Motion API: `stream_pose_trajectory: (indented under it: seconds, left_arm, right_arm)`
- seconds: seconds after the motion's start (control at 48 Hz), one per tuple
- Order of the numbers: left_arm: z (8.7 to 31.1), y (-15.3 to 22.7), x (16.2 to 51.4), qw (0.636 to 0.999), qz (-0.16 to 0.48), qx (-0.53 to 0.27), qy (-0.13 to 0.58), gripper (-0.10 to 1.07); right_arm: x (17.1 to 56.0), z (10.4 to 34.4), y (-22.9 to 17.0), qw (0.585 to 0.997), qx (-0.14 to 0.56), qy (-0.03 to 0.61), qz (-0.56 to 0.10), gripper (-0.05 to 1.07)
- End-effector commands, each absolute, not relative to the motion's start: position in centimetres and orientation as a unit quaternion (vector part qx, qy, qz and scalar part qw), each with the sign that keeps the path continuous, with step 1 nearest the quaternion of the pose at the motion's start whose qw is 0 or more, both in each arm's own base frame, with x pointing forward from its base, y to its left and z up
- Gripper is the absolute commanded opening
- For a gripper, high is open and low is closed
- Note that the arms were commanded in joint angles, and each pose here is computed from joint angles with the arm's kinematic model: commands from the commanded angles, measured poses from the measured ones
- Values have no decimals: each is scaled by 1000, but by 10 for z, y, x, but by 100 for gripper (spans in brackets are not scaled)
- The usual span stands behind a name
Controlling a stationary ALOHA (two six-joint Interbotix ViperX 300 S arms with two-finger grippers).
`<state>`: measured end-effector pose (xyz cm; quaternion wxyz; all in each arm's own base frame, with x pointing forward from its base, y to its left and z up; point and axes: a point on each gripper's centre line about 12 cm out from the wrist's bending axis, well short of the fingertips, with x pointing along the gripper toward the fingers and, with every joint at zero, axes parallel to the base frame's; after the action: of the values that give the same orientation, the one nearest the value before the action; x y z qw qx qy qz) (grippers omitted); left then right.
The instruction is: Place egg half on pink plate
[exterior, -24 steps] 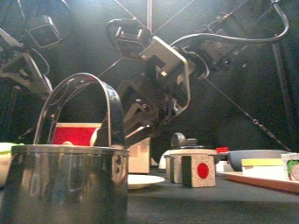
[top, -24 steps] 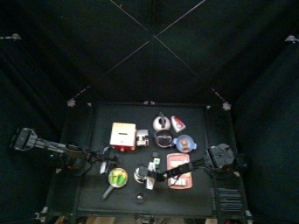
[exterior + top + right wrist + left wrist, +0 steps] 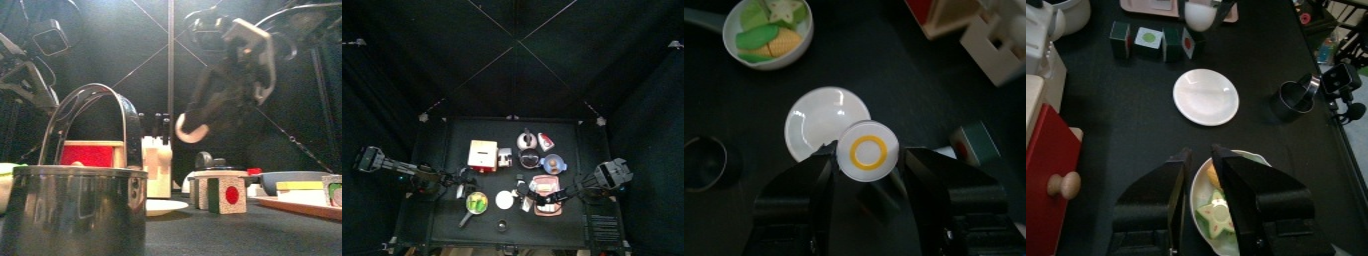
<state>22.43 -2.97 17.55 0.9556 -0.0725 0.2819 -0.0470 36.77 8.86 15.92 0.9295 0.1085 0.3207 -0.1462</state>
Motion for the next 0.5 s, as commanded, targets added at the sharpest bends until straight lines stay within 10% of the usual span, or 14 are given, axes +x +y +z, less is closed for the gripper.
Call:
stream_pose_trajectory:
  seconds: [0.0,0.479]
  left_arm:
    - [180,-29,227,957,-45,-78,274,69]
    - [180,-28,227,957,-42,-84,275,69]
  right_arm:
    - [341,174,88,922,135,314,-183,71]
    - [257,167,92,848,198,381,-311,71]
